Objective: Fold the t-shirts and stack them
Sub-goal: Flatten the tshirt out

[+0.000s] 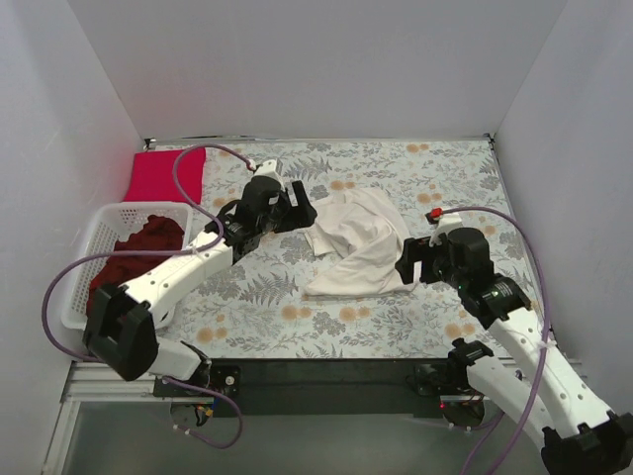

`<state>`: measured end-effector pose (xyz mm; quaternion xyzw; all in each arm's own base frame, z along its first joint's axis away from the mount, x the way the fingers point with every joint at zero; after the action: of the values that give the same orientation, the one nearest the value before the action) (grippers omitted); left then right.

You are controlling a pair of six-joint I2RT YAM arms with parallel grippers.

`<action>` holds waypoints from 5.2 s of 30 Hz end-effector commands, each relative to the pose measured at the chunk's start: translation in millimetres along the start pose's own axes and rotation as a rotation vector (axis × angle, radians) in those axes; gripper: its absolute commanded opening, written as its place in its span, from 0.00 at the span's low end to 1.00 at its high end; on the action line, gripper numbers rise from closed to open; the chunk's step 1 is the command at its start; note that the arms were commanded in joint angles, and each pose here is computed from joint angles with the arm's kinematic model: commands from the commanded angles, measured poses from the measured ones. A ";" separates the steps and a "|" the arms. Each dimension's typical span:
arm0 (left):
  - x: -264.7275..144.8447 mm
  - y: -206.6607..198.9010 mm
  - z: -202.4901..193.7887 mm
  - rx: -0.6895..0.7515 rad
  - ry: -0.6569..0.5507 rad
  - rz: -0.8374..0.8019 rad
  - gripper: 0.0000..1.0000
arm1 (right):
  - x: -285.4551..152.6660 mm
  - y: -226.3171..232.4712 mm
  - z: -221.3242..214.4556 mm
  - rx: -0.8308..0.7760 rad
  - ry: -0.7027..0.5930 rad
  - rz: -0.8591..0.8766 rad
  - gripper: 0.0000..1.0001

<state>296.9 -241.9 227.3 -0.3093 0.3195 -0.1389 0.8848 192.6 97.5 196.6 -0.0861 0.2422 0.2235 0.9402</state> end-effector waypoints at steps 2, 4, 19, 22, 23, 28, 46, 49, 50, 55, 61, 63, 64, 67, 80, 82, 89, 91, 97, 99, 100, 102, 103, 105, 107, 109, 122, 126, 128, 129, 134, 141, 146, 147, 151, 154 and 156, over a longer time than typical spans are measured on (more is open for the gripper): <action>42.6 47.0 13.4 -0.066 0.021 0.080 0.77 | 19.4 23.6 14.1 0.095 0.034 0.161 0.88; 66.5 57.0 15.3 -0.076 0.039 0.098 0.77 | 34.6 25.9 2.3 0.121 0.097 0.168 0.88; 173.3 75.0 -2.4 0.025 0.214 0.097 0.76 | 91.8 18.3 -47.1 0.231 0.287 0.085 0.88; 176.8 82.6 -15.1 0.013 0.262 0.113 0.66 | 102.0 20.0 -55.4 0.250 0.309 0.096 0.88; 176.5 84.0 -18.4 0.003 0.275 0.116 0.62 | 106.4 21.1 -62.3 0.256 0.335 0.101 0.87; 156.9 91.7 -31.3 -0.024 0.314 0.130 0.28 | 122.2 23.6 -77.5 0.267 0.377 0.125 0.69; -66.7 44.3 -39.4 -0.159 0.272 0.006 0.31 | 119.2 -94.1 92.2 0.154 0.135 -0.172 0.41; -84.1 53.7 -70.9 -0.235 0.326 -0.011 0.67 | 115.3 -88.2 85.7 0.167 0.145 -0.151 0.62; -86.1 57.4 -72.6 -0.268 0.313 0.001 0.72 | 112.5 -80.7 85.0 0.173 0.138 -0.105 0.64; -83.2 71.7 -64.1 -0.269 0.197 0.046 0.79 | 102.1 -50.7 56.6 0.194 0.171 0.023 0.65; -43.0 94.4 -39.5 -0.294 0.092 0.116 0.79 | 98.7 -19.1 21.3 0.215 0.219 0.130 0.65; -23.6 107.9 -35.8 -0.287 0.092 0.173 0.78 | 99.0 -7.6 4.4 0.237 0.243 0.175 0.65; -18.2 110.9 -36.3 -0.277 0.102 0.194 0.76 | 99.1 -4.1 -0.1 0.241 0.247 0.188 0.65; -6.1 119.8 -47.6 -0.252 0.187 0.257 0.62 | 97.0 8.0 -11.6 0.240 0.264 0.218 0.64; -58.6 154.4 -111.6 -0.152 0.265 0.484 0.56 | 117.5 90.3 -15.8 0.024 0.295 0.392 0.63; -60.8 160.2 -121.4 -0.157 0.279 0.513 0.52 | 121.9 96.5 -14.9 0.008 0.301 0.401 0.63; -55.4 173.4 -126.0 -0.138 0.243 0.581 0.50 | 123.9 119.1 -19.7 -0.088 0.306 0.412 0.62; -51.5 173.5 -126.7 -0.133 0.239 0.578 0.50 | 125.5 119.1 -24.6 -0.096 0.316 0.398 0.62; -45.4 176.7 -137.8 -0.123 0.275 0.588 0.49 | 128.4 124.6 -34.3 -0.113 0.321 0.402 0.62; -45.5 178.8 -143.1 -0.118 0.286 0.595 0.49 | 129.9 124.5 -38.4 -0.114 0.327 0.400 0.62; -46.0 180.5 -145.4 -0.117 0.291 0.601 0.49 | 131.8 124.2 -38.1 -0.115 0.323 0.394 0.62; -45.7 181.1 -148.7 -0.111 0.295 0.602 0.49 | 133.7 123.4 -42.2 -0.112 0.329 0.386 0.62; -46.1 183.5 -151.8 -0.108 0.302 0.611 0.48 | 135.4 123.8 -41.9 -0.110 0.323 0.384 0.62; -46.0 184.5 -155.5 -0.099 0.308 0.617 0.39 | 137.1 125.7 -44.1 -0.113 0.325 0.395 0.62; -47.0 188.5 -161.2 -0.091 0.323 0.632 0.31 | 139.0 126.7 -47.8 -0.117 0.330 0.399 0.62; -47.3 189.3 -163.4 -0.093 0.328 0.634 0.15 | 141.6 127.1 -55.7 -0.125 0.354 0.398 0.62; -45.6 173.7 -119.4 -0.028 0.177 0.622 0.00 | 154.4 123.3 -86.4 -0.154 0.438 0.363 0.33; -38.2 172.5 -94.6 -0.007 0.138 0.605 0.00 | 156.3 106.8 -69.2 -0.192 0.407 0.255 0.01; -31.6 171.8 -70.4 -0.039 0.106 0.594 0.00 | 153.8 78.9 -60.4 -0.210 0.419 0.114 0.01; -28.5 171.4 -58.0 -0.023 0.091 0.580 0.00 | 149.9 67.4 -46.3 -0.200 0.393 0.069 0.01; -11.2 149.2 47.3 -0.053 -0.101 0.530 0.00 | 121.2 -22.5 48.4 -0.054 0.221 -0.215 0.01; -39.5 111.9 142.9 -0.079 -0.325 0.447 0.00 | 23.9 -63.6 150.2 -0.091 -0.010 -0.337 0.01; -73.7 114.2 136.9 -0.083 -0.394 0.427 0.00 | -16.1 -26.0 128.4 -0.131 -0.027 -0.072 0.01; -73.8 125.0 120.9 -0.081 -0.366 0.437 0.00 | -27.6 -16.9 119.5 -0.135 -0.040 -0.014 0.01; -86.0 142.8 84.4 -0.064 -0.333 0.408 0.00 | -49.6 36.7 79.5 -0.128 0.031 0.382 0.33; -83.7 164.2 55.0 -0.074 -0.300 0.420 0.00 | -44.0 44.1 51.4 -0.102 0.117 0.438 0.52; -80.8 172.7 44.3 -0.089 -0.292 0.426 0.00 | -31.0 33.9 43.8 -0.072 0.172 0.348 0.54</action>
<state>278.5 -56.3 206.3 -0.2977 0.2396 0.1016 0.9185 177.6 125.7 272.1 -0.1087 0.2685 0.3715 0.8821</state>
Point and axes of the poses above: each gripper's point midway between its finger pads, its own x axis out along the fingers, its own y axis along the line the jaws close on, z = x × y, the point moved 4 cm from there along -x, back along the fingers, and after that the axes turned 14 degrees about -x, right-handed, at the moved point
